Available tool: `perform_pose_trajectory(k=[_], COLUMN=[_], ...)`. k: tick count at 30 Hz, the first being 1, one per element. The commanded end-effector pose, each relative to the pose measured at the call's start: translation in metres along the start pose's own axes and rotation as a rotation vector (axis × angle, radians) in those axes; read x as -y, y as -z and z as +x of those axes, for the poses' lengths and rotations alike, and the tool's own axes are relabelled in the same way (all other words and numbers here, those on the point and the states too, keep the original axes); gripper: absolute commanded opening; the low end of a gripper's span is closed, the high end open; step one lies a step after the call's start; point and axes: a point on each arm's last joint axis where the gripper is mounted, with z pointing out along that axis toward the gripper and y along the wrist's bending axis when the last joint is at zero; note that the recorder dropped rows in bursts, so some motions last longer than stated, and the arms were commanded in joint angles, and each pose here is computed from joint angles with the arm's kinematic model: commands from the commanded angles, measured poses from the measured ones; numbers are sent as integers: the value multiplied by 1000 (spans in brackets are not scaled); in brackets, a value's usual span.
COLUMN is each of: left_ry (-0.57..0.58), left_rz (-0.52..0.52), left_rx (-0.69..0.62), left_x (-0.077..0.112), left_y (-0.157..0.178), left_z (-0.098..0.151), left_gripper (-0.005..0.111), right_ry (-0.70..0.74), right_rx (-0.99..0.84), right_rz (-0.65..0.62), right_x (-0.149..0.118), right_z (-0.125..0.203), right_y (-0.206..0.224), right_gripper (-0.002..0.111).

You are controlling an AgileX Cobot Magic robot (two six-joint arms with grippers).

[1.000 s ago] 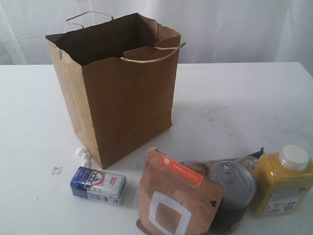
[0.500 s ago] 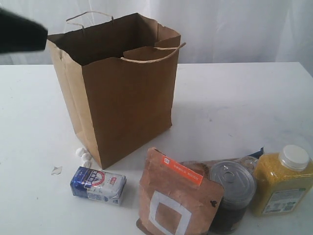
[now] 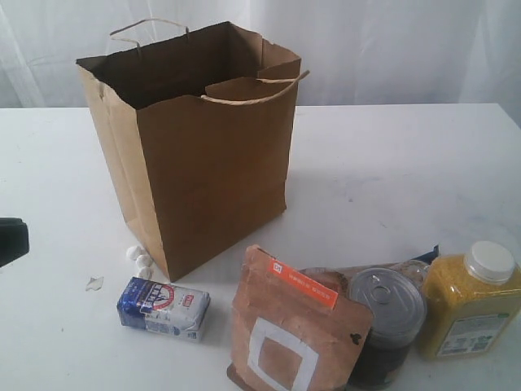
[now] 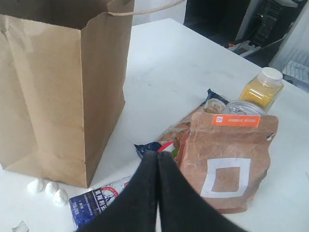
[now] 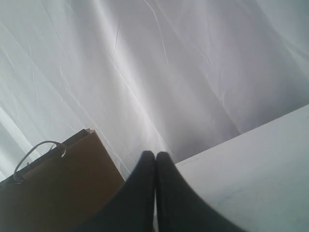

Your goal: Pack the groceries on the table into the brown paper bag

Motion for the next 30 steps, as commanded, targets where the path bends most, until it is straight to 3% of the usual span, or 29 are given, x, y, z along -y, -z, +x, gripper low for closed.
perform_pose_trajectory(k=[1,12,19,25,30], left_ry=[29,31,63,-24,-209], left_rz=[11,3,-21,-59,-136], left_rx=[16,15,-73,-105,-159], left_x=[1,0,-7,-10,-18], left_y=[1,0,-10,-4,1], left_z=[0,2,39,74,108], left_gripper=[0,0,0,0,0], right_ry=[-1,0,0,0,0], right_rx=[18,76,72,69,71], right_rz=[2,3,3,3,3], right_x=[1,1,1,1,1], right_z=[-1,-6,-5,-5,-5], right_y=[1,1,1,1,1], right_gripper=[0,0,0,0,0])
